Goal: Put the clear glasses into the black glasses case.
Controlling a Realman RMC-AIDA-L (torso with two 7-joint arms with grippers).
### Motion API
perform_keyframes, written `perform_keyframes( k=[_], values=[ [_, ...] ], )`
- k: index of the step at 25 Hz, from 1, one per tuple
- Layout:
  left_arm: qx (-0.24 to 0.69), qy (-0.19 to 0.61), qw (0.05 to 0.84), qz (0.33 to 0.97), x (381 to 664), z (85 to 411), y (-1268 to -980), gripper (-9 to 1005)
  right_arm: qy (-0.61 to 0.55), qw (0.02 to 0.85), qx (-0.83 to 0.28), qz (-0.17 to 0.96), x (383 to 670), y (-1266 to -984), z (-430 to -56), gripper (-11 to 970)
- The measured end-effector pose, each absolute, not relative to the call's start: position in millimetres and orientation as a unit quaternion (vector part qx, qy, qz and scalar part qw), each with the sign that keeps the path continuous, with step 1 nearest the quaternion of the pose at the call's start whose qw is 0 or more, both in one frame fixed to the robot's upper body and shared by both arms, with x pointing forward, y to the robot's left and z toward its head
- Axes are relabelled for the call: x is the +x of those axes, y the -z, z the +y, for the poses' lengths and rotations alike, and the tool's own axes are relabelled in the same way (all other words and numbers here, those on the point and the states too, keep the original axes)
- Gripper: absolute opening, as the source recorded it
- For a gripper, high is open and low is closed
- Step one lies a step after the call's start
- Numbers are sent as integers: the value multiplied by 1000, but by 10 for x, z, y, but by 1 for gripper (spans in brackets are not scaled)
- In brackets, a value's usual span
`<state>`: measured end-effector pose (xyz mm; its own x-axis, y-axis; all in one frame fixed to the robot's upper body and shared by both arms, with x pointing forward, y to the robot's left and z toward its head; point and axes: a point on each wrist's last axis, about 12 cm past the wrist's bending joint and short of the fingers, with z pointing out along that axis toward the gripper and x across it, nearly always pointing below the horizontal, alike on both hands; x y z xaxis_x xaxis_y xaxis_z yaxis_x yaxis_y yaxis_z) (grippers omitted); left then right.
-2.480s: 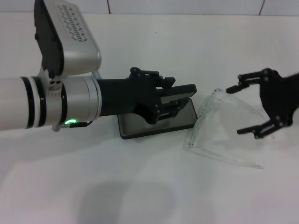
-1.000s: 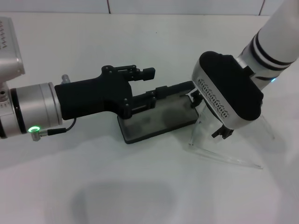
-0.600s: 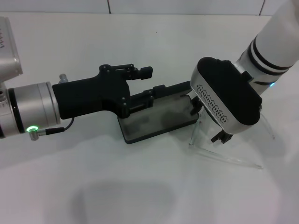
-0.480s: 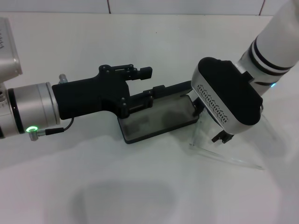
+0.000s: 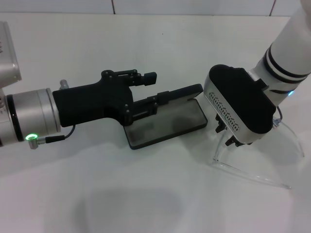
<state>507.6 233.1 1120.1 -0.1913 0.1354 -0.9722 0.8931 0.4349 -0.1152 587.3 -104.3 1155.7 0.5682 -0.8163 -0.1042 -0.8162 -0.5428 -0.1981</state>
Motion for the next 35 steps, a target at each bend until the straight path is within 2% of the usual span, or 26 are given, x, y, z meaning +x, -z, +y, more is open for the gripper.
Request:
perform_keyframes(
  k=[6,27,30,35],
  values=[
    [384,378,505,675,5051,2330,-11191,536,0,109,-877,469,5863,-11536,-1050,298],
    [385,378,505,674,5054,2353,-11200,548,5,98,-872,479,5876,-11470,-1117,274],
    [386,381,504,672,5047,2351,-11203,550,-1,93,-867,490,5868,-11506,-1173,141],
    [385,383,504,672,5039,2352,-11201,552,-22,130,-844,520,5853,-11625,-1340,118]
  ],
)
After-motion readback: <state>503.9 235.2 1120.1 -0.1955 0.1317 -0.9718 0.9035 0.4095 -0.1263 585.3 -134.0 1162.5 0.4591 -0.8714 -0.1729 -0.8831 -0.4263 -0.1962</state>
